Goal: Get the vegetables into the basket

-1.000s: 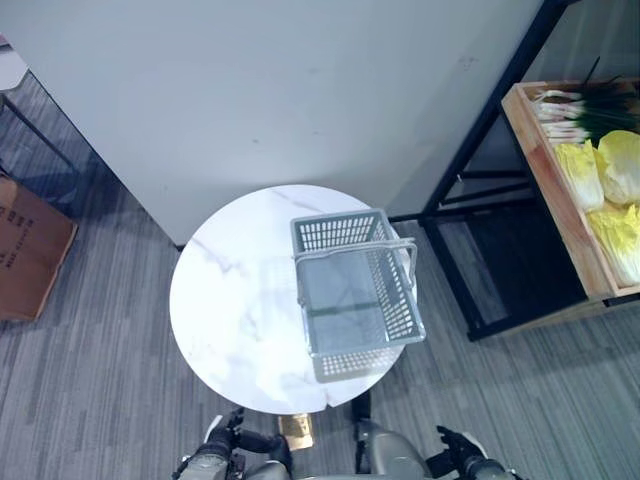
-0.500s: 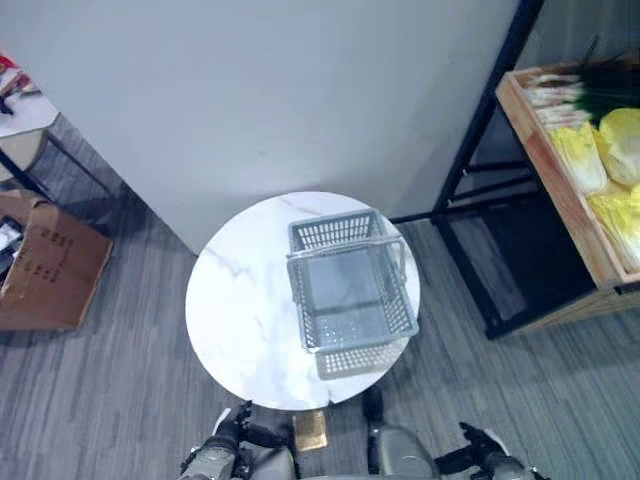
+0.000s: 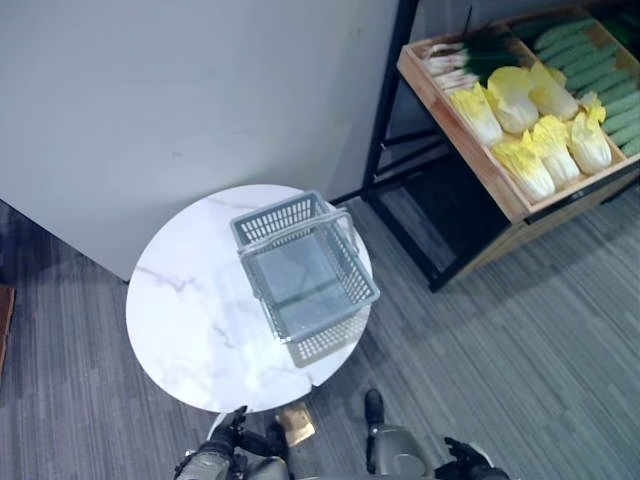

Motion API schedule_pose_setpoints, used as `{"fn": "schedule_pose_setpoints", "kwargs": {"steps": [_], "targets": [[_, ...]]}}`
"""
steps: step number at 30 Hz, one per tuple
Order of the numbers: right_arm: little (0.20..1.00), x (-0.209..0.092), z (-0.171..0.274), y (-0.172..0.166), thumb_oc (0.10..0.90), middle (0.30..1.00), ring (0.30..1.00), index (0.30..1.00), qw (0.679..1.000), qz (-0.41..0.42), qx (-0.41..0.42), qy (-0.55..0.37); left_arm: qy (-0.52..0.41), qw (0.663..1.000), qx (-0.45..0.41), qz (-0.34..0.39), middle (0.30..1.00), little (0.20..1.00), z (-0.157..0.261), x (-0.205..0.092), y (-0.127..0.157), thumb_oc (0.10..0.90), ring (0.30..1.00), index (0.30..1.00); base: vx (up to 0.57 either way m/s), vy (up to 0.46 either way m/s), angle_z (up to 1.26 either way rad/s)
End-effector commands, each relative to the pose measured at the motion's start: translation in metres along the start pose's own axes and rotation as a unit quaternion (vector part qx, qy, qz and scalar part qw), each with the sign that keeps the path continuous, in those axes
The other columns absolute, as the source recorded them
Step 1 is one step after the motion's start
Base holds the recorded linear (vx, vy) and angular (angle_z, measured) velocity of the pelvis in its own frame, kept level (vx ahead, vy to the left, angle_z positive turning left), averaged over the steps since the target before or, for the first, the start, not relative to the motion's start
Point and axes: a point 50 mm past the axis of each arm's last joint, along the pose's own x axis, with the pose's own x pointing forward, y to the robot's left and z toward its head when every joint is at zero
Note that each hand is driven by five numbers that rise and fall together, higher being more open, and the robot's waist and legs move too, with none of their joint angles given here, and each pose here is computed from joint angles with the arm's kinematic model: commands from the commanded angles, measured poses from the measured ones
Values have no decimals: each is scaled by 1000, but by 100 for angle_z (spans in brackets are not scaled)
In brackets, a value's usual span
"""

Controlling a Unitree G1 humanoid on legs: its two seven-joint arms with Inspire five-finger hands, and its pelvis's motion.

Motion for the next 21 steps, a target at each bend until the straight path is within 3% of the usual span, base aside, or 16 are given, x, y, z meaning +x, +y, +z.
{"fn": "schedule_pose_setpoints", "kwargs": {"steps": [1, 9, 11, 14, 16, 17, 18, 20, 21], "targets": [[1000, 3, 27, -14, 900, 1000, 1000, 1000, 999, -22, -14, -38, -3, 1000, 8, 15, 1000, 1000, -1, 0, 11, 900, 1000, 1000, 36, -19, 9], [1000, 2, 19, -17, 900, 1000, 1000, 1000, 999, -30, -4, -27, 14, 1000, 1, 19, 1000, 1000, -13, -3, 11, 900, 1000, 1000, 10, -15, 4], [1000, 1, 18, -28, 900, 1000, 1000, 1000, 994, -60, 83, -30, 22, 999, -6, 26, 1000, 1000, -18, -4, 13, 900, 1000, 1000, 2, -6, -2], [1000, 1, 15, -35, 900, 1000, 1000, 1000, 990, -76, 120, -26, 24, 999, -9, 28, 1000, 1000, -20, -4, 13, 900, 1000, 1000, 18, -8, -9], [1000, -5, 6, -72, 900, 1000, 1000, 1000, 962, -144, 231, -23, 37, 999, -14, 28, 1000, 1000, -30, -7, 13, 900, 1000, 1000, 33, -12, -6], [1000, -5, 6, -72, 900, 1000, 1000, 1000, 962, -144, 231, -23, 37, 999, -14, 28, 1000, 1000, -30, -7, 13, 900, 1000, 1000, 13, -2, -4], [1000, -17, -1, -113, 900, 1000, 1000, 1000, 942, -208, 262, -21, 40, 999, -16, 27, 1000, 1000, -34, -8, 14, 900, 1000, 1000, 0, 0, 0], [1000, -20, 3, -127, 900, 1000, 1000, 1000, 939, -225, 257, -32, 41, 999, -16, 26, 1000, 1000, -35, -9, 14, 900, 1000, 1000, -6, 16, 0], [1000, -43, 29, -185, 900, 1000, 1000, 1000, 924, -303, 216, -91, 43, 999, -15, 21, 1000, 1000, -38, -10, 14, 900, 1000, 1000, -11, 35, -3]]}}
